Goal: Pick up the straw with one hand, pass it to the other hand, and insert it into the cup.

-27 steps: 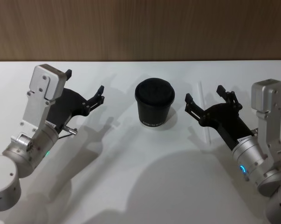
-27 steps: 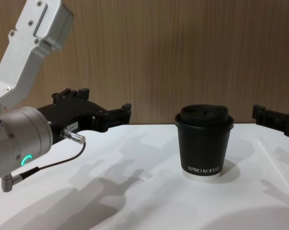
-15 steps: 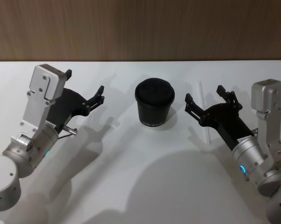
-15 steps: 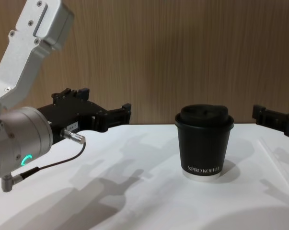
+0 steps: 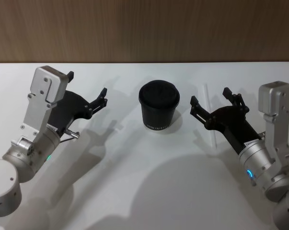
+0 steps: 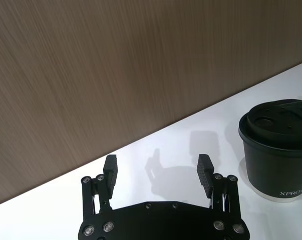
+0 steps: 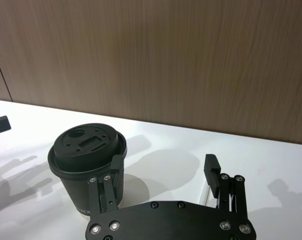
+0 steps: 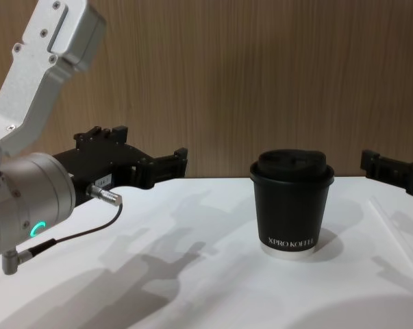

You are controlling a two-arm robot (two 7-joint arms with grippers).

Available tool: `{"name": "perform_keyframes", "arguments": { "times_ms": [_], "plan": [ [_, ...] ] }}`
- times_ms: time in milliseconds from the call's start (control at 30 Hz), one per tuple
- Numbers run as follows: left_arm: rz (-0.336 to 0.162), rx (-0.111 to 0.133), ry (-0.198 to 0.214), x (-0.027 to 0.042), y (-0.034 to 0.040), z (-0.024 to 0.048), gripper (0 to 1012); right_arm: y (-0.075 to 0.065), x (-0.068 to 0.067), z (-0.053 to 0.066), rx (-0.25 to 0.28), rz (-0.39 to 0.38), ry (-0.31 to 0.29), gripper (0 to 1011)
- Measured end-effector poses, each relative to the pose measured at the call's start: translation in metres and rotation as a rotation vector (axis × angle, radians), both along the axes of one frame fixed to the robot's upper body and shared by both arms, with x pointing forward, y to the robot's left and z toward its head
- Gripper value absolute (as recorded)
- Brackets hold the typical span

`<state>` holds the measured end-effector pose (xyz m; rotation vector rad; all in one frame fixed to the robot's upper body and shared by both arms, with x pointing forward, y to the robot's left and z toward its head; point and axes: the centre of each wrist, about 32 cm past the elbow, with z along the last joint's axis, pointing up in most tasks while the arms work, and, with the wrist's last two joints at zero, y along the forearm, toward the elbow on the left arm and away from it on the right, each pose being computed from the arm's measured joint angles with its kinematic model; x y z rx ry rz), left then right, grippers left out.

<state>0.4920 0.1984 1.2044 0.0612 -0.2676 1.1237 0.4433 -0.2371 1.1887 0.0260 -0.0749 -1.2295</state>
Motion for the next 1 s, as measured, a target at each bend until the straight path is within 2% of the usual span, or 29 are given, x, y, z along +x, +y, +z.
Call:
{"name": "perform_keyframes", "arguments": {
  "times_ms": [1000],
  "plan": [
    [0.000, 0.000, 0.000, 0.0000, 0.0000, 0.0000, 1002, 0.0000, 0.0000, 0.0000, 0.000, 0.000, 0.000, 1001]
  ]
}}
